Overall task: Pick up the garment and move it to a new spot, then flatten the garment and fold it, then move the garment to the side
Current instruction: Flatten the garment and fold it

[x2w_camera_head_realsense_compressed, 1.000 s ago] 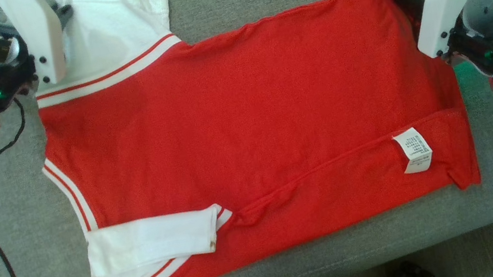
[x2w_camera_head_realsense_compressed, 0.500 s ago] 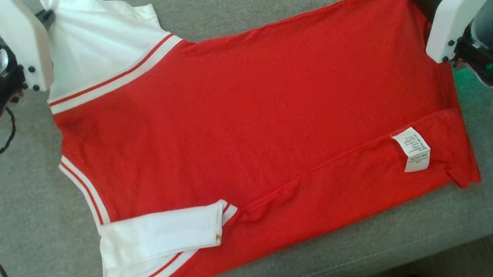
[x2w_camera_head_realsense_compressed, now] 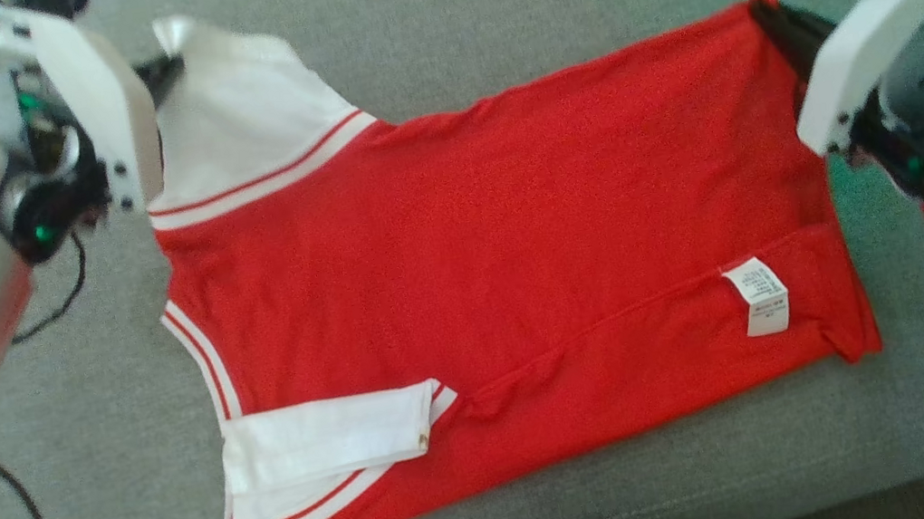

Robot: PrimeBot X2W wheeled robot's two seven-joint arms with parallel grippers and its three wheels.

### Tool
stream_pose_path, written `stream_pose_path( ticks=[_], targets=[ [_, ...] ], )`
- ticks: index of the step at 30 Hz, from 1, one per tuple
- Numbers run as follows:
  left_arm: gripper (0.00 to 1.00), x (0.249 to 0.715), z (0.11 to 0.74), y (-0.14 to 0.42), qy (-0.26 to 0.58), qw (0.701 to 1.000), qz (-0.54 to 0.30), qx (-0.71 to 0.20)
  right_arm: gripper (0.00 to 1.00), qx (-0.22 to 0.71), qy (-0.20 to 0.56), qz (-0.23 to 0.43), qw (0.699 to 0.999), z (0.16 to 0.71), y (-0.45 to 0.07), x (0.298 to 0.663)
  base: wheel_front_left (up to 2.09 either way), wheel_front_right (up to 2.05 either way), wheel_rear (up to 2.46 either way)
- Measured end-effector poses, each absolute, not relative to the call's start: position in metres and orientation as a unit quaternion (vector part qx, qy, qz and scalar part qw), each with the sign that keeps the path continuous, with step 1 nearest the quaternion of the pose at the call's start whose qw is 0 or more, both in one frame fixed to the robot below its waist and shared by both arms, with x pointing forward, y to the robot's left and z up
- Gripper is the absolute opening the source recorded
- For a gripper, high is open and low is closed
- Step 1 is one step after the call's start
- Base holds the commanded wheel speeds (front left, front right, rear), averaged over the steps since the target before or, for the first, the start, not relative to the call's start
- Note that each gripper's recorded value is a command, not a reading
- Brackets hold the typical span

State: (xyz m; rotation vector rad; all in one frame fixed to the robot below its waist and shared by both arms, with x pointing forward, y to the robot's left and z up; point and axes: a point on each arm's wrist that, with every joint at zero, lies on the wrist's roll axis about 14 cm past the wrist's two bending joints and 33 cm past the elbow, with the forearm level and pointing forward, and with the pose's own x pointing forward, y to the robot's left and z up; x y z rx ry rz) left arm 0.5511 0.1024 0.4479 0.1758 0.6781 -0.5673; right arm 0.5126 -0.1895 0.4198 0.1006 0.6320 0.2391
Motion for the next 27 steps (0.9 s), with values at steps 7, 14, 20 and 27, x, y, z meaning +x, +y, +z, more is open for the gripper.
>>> stream_pose_path(
  ticks=[7, 14, 20, 27],
  targets=[
    [0.0, 0.507, 0.459, 0.121, 0.369, 0.881, -0.28, 0.091, 0.0, 0.056, 0.326, 0.121, 0.936, 0.417, -0.19, 0.48, 0.0, 0.0, 0.0],
    [0.0, 0.463, 0.466, 0.133, 0.426, 0.853, -0.291, 0.081, 0.0, 0.043, 0.331, 0.117, 0.935, 0.426, -0.197, 0.471, 0.0, 0.0, 0.0],
    [0.0, 0.426, 0.461, 0.141, 0.486, 0.817, -0.302, 0.072, 0.0, 0.019, 0.35, 0.124, 0.928, 0.423, -0.197, 0.462, 0.0, 0.0, 0.0],
    [0.0, 0.385, 0.449, 0.138, 0.541, 0.771, -0.327, 0.075, 0.0, -0.012, 0.395, 0.131, 0.909, 0.412, -0.207, 0.448, 0.0, 0.0, 0.0]
  ],
)
